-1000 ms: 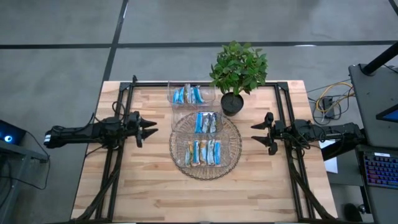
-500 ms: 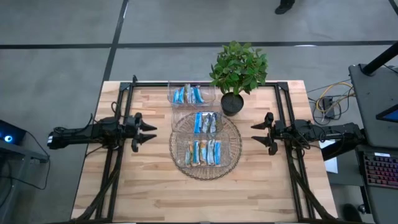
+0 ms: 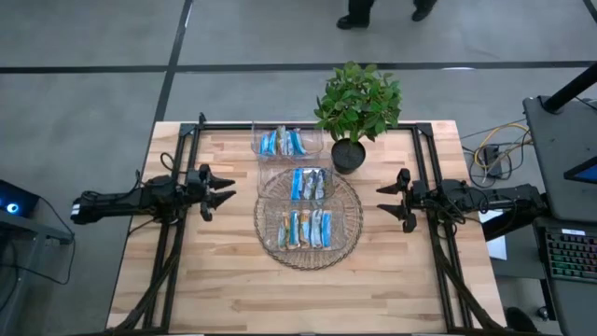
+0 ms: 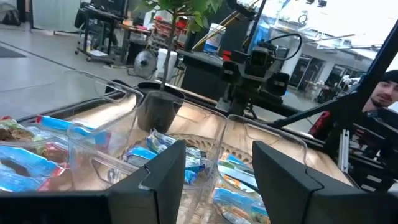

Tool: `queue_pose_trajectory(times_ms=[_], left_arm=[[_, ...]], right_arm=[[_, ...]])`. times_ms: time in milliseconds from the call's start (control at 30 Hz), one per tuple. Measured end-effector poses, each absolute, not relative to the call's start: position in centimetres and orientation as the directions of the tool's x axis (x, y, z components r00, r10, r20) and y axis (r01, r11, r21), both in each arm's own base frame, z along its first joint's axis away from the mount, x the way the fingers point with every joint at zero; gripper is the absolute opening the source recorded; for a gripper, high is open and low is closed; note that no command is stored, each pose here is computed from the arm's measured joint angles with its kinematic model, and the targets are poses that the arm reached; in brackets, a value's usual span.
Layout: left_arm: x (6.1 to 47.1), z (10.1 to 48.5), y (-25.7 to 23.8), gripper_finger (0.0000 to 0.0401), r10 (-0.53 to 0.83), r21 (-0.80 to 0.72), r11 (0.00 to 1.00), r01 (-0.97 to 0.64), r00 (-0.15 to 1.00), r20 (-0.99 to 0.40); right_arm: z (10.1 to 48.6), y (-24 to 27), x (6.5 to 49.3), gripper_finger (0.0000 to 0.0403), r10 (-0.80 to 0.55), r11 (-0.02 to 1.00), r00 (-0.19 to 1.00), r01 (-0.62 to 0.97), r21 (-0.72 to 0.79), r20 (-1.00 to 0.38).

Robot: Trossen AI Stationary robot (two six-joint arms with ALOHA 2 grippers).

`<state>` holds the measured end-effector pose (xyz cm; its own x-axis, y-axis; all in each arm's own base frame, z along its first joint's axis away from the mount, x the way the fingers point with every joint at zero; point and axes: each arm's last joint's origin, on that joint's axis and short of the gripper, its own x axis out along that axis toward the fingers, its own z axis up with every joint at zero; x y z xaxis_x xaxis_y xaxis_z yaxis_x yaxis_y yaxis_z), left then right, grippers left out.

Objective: Pick and place Granola Bars by type
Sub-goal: Return to Home Position

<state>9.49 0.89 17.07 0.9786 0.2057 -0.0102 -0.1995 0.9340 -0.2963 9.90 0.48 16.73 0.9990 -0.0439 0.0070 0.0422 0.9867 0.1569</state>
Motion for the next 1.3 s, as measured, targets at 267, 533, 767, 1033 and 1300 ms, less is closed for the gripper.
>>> queue_pose_trajectory(times_ms=[267, 533, 767, 1033, 1300], left_arm=[[9.66, 16.94, 0.91, 0.0168, 0.209, -0.291, 0.934, -0.208, 0.978, -0.027], [9.72, 16.96, 0.91, 0.0168, 0.209, -0.291, 0.934, -0.208, 0.978, -0.025], [9.72, 16.97, 0.91, 0.0168, 0.209, -0.291, 0.934, -0.207, 0.978, -0.024], [9.73, 16.98, 0.91, 0.0168, 0.210, -0.291, 0.934, -0.207, 0.978, -0.023], [9.73, 16.99, 0.91, 0.0168, 0.209, -0.291, 0.934, -0.207, 0.978, -0.022]], right_arm=[[16.73, 0.48, 9.90, 0.0224, -0.044, 0.987, 0.999, 0.042, 0.157, 0.007], [16.73, 0.48, 9.90, 0.0224, -0.044, 0.987, 0.999, 0.042, 0.157, 0.007], [16.73, 0.48, 9.90, 0.0224, -0.044, 0.987, 0.999, 0.042, 0.157, 0.007], [16.73, 0.48, 9.90, 0.0224, -0.044, 0.987, 0.999, 0.042, 0.157, 0.007], [16.73, 0.48, 9.90, 0.0224, -0.044, 0.987, 0.999, 0.042, 0.157, 0.007]])
